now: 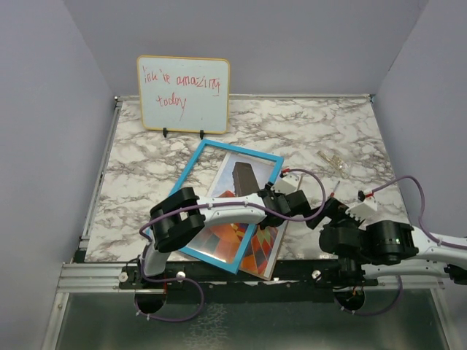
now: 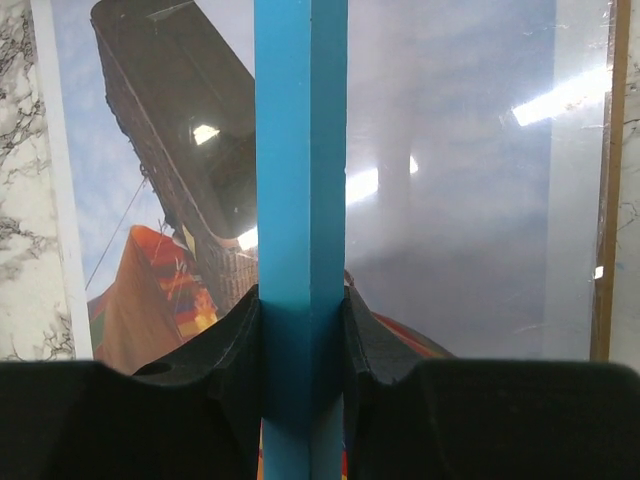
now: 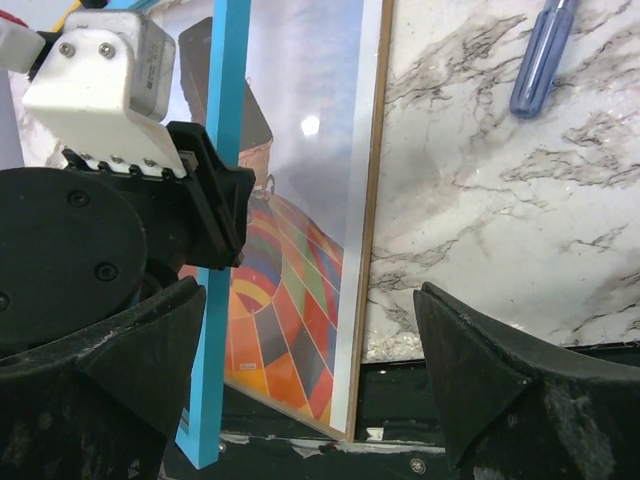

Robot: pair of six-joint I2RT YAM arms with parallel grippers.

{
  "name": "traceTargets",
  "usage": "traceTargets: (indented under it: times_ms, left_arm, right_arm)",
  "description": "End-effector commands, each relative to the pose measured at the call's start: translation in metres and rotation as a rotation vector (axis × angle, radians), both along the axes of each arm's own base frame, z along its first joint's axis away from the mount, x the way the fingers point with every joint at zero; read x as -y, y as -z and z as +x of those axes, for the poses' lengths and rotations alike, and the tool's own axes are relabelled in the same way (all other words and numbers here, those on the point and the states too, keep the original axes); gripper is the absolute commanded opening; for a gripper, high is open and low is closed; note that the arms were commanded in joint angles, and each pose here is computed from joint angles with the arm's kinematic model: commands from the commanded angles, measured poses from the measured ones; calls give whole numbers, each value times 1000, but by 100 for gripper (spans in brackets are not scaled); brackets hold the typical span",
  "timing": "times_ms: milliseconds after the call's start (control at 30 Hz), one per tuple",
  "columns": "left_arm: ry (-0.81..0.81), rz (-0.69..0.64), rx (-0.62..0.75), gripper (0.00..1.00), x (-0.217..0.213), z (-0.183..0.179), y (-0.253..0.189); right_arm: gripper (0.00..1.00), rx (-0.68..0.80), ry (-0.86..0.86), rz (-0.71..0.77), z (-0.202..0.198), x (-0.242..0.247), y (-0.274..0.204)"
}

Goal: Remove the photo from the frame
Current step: Turn over the photo frame at the center of the board.

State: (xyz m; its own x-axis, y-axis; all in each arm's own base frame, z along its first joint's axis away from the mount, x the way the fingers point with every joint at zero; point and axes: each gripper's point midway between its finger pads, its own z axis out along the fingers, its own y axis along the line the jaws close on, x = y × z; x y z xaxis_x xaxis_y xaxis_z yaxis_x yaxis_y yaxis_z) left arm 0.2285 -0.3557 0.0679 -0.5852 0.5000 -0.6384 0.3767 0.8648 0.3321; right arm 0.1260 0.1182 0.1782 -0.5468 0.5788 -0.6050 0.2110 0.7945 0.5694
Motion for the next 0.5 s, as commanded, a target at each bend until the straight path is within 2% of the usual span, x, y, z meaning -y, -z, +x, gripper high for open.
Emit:
traceTargets:
  times_ms: [0,200,267,333,400,467]
  left_arm:
    - [7,-83,-62,0,18,-10,10]
    - [96,-174,-180,0,41,-28,17]
    - [127,-211,-248,7,47,-35,25]
    - [130,-223,-267,9,47,-37,29]
    - [137,-248,-296,20,49,-42,31]
    - [133,-261,-310,25,50,-43,31]
  right_arm:
    - [89,30,63,22,6,14,5]
    - [88,67,51,77,9,13,3]
    - [88,70,60,87,10,17,3]
    - [88,75,67,88,10,20,2]
    - [88,80,70,83,11,22,2]
    - [88,81,67,75,11,22,3]
